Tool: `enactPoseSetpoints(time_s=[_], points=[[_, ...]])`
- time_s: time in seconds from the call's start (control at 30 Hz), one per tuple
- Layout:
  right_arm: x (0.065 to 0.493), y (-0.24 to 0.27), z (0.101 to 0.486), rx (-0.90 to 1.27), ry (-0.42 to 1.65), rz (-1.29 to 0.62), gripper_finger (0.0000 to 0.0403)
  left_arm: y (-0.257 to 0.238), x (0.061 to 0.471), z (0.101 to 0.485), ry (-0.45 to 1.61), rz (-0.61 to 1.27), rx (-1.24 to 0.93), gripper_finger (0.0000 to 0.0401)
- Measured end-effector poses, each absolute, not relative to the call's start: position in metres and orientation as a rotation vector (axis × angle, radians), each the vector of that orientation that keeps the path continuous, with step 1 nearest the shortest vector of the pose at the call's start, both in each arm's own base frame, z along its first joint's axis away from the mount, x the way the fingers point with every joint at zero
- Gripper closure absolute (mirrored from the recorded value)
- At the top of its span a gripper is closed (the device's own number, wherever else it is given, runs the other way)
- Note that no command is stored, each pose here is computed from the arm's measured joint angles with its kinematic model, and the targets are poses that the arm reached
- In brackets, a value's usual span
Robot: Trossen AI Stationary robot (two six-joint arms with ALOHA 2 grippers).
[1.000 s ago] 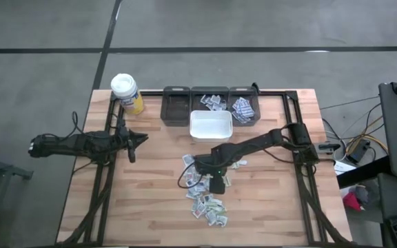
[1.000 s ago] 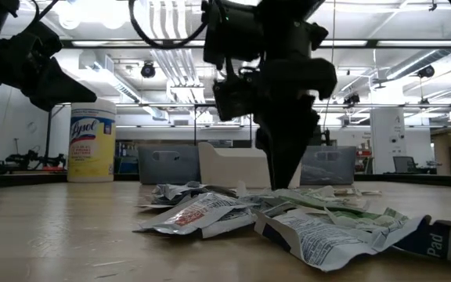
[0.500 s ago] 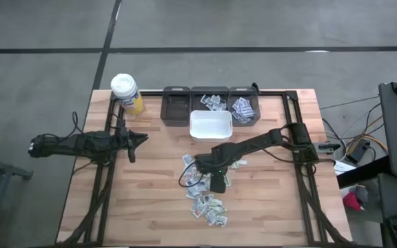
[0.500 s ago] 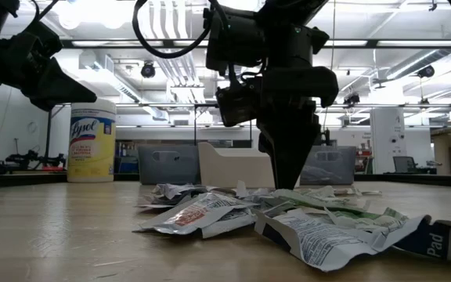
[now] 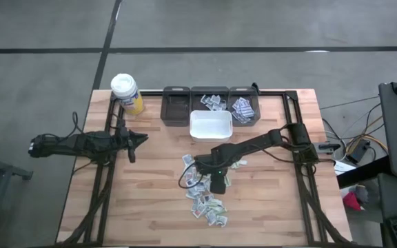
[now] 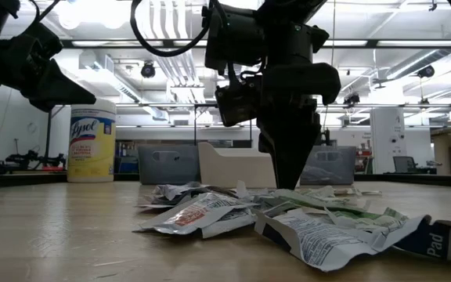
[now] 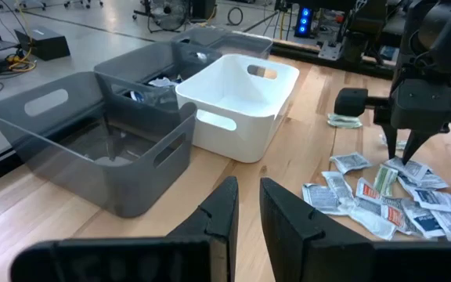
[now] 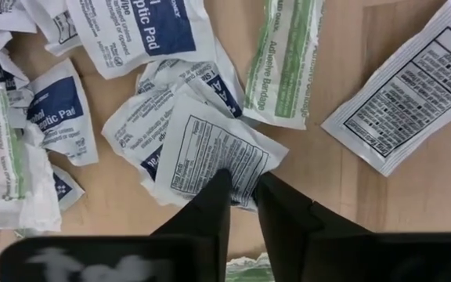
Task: Pick & Place First Aid Supplies
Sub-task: Put the alcohol pad into the middle black bin
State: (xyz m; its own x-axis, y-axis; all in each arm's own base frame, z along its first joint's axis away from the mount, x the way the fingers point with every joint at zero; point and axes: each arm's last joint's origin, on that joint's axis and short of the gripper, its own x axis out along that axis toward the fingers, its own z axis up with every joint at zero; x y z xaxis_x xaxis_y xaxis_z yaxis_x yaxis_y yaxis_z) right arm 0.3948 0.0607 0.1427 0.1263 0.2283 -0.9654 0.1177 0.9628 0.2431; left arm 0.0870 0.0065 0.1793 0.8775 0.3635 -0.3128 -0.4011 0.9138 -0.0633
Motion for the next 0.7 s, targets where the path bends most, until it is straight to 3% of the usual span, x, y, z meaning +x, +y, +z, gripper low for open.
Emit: enactPoseSetpoints(time_s=[0.7], points=[[0.3949, 0.0604, 0.1503, 0.277, 1.476, 0.081, 0.0391, 0.0065, 0.0869, 0.1792, 0.303, 0.400, -0.125, 0.0348]])
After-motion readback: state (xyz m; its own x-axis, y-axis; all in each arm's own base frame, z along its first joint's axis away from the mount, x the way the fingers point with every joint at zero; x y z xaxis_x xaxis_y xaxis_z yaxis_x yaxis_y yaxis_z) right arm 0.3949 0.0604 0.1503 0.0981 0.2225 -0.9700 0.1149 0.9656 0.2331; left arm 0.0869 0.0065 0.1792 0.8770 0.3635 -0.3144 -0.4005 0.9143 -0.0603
